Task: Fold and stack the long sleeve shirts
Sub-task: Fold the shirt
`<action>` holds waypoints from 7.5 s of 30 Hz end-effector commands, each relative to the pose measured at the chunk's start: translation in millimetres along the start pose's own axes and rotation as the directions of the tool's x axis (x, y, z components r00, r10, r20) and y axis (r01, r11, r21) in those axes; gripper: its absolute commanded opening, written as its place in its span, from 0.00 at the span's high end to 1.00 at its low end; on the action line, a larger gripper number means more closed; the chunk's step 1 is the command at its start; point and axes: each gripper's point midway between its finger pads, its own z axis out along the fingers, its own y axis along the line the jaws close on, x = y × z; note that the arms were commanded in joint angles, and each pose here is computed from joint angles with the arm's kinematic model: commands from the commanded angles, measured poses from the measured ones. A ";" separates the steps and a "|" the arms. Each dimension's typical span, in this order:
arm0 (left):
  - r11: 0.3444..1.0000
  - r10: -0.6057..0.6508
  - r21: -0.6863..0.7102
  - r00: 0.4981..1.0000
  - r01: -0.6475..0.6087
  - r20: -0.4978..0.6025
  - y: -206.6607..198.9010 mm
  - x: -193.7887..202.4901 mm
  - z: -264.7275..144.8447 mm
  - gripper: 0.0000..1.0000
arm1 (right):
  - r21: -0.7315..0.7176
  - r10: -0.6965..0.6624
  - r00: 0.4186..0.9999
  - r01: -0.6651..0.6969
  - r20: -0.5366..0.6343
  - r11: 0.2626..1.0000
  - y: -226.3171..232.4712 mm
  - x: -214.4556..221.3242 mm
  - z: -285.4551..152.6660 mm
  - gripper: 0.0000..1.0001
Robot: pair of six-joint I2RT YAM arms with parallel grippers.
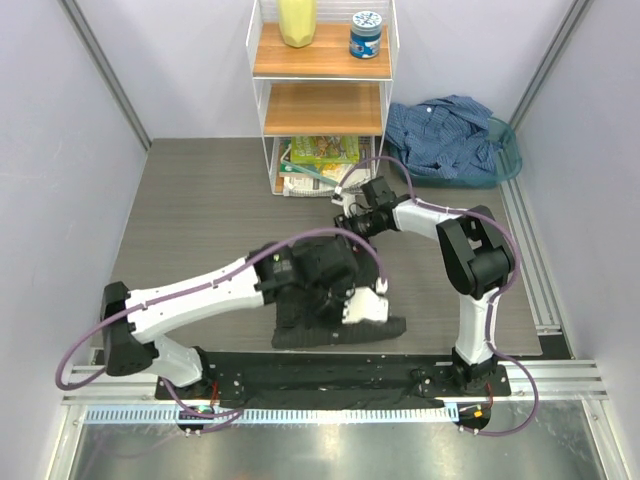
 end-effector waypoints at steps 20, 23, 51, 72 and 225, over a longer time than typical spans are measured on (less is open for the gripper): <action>0.988 0.149 0.032 0.989 -0.148 -0.025 167.4 77.9 73.3 0.85 | -0.009 0.002 0.996 -0.003 -0.087 1.000 -15.6 35.5 11.4 0.70; 0.993 0.111 0.049 0.993 -0.109 -0.028 163.6 86.1 86.1 0.85 | -0.015 0.020 0.995 -0.021 -0.099 1.000 -14.3 43.3 12.0 0.70; 0.967 -0.240 0.099 0.968 0.233 0.070 115.0 78.9 39.6 0.40 | 0.033 0.039 0.997 -0.041 0.063 0.999 -7.4 -24.5 -37.7 0.53; 0.938 -0.302 0.209 0.948 0.276 0.102 118.3 74.1 63.5 0.86 | 0.002 0.032 0.996 -0.032 -0.089 0.999 -32.9 25.4 10.6 0.64; 0.562 -0.759 0.363 0.289 0.743 0.584 114.5 22.9 -52.3 0.00 | -0.293 0.460 0.807 -0.368 0.370 0.882 109.2 10.3 -116.6 0.00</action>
